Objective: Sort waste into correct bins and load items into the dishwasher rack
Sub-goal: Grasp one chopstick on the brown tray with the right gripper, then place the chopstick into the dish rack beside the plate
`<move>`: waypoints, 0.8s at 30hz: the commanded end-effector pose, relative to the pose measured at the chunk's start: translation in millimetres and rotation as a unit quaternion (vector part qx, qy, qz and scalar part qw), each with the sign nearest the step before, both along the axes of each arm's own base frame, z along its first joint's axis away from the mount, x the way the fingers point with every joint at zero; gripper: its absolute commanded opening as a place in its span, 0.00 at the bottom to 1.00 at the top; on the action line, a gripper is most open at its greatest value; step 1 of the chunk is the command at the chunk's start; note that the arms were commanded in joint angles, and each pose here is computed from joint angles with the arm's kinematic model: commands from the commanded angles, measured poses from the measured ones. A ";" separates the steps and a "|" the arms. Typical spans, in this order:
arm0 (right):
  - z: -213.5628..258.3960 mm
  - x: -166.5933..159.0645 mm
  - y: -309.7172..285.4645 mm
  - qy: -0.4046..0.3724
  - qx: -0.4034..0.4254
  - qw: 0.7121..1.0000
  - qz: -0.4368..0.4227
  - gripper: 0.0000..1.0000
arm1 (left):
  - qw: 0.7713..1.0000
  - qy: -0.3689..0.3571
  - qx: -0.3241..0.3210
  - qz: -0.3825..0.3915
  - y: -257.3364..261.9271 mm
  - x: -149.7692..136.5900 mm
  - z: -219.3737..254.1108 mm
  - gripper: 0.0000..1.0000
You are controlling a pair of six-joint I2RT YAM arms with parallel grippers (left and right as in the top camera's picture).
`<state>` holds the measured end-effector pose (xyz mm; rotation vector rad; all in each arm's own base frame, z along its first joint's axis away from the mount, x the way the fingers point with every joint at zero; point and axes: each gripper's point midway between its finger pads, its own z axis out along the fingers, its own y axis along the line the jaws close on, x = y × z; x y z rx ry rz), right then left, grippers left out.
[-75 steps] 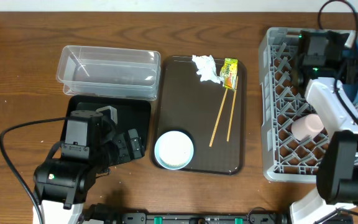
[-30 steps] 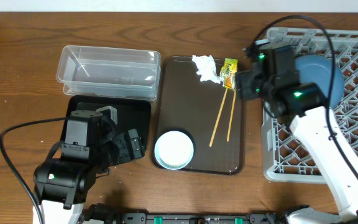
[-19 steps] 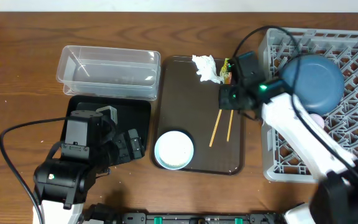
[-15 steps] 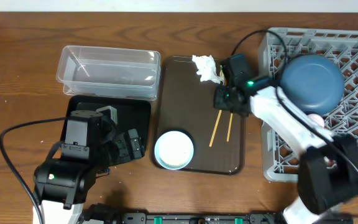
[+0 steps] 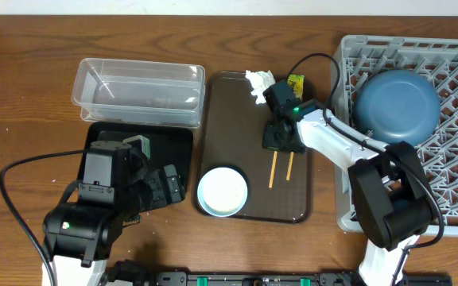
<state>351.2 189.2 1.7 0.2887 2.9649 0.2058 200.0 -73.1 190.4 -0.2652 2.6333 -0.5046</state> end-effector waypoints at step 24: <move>171.6 -16.9 -108.6 -0.181 -0.166 0.969 -0.028 0.01 | 1.000 -0.008 0.005 -0.002 1.1 1.5 4.5 0.96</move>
